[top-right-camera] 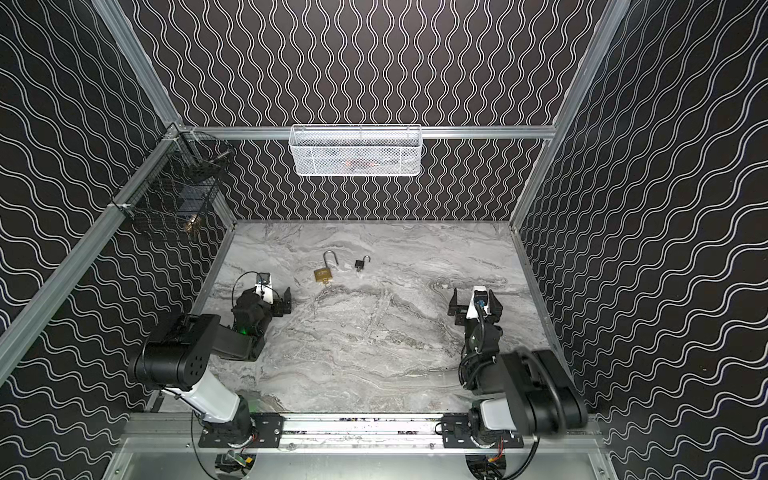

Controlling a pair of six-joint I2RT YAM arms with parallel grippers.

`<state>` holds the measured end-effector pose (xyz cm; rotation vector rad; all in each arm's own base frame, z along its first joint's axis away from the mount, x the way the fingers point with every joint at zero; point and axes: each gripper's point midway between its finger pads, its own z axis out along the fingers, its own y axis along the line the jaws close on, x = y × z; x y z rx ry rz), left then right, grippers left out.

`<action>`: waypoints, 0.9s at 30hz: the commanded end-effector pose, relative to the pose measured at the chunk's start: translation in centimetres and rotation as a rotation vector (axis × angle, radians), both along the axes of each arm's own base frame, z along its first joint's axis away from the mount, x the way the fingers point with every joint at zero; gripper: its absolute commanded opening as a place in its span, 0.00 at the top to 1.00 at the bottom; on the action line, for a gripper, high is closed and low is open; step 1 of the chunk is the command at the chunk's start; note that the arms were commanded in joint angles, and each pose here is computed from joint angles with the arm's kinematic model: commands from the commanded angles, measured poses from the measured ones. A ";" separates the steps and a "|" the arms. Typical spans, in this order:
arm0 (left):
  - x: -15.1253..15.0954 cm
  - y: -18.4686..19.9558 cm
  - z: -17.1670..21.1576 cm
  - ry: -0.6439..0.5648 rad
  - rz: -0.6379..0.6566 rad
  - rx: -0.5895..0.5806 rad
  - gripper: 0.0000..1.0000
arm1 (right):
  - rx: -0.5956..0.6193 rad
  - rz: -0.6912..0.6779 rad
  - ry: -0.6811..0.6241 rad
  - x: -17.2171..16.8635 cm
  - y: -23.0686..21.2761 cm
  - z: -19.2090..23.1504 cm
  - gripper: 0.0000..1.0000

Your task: Unlock with the key

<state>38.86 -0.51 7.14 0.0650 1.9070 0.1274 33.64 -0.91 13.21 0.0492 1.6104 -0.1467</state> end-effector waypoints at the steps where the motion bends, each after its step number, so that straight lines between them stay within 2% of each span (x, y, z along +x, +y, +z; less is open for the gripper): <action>1: 0.1 -0.4 0.9 -0.042 -0.025 -0.001 0.01 | 0.079 0.084 -0.033 1.9 0.3 0.5 0.01; 2: 0.2 -0.4 0.9 -0.047 -0.025 0.000 0.01 | 0.126 0.103 0.113 3.2 0.1 -1.5 0.01; 3: 0.2 -0.3 0.9 -0.044 -0.023 -0.001 0.01 | 0.146 0.117 0.185 4.6 -0.3 -2.0 0.01; 5: 0.4 -0.3 0.9 -0.042 -0.017 0.001 0.01 | 0.179 0.136 0.087 4.2 -0.8 -1.0 0.01; 7: 0.7 0.0 0.8 -0.027 0.002 0.000 0.01 | 0.181 0.088 0.132 4.1 -1.5 -1.5 0.01; 9: 0.9 0.2 0.3 0.014 0.018 0.003 0.01 | 0.164 0.106 0.125 4.1 -1.1 -1.3 0.01; 14: 1.1 0.2 0.5 0.002 0.016 0.005 0.01 | 0.164 0.116 0.157 4.7 -0.9 -1.8 0.00; 17: 1.1 0.2 0.4 0.004 0.015 0.006 0.01 | 0.158 0.120 0.120 4.5 -0.8 -1.4 0.00; 27: 1.0 0.2 0.4 0.003 0.015 0.007 0.01 | 0.157 0.117 0.129 4.6 -0.8 -1.5 0.00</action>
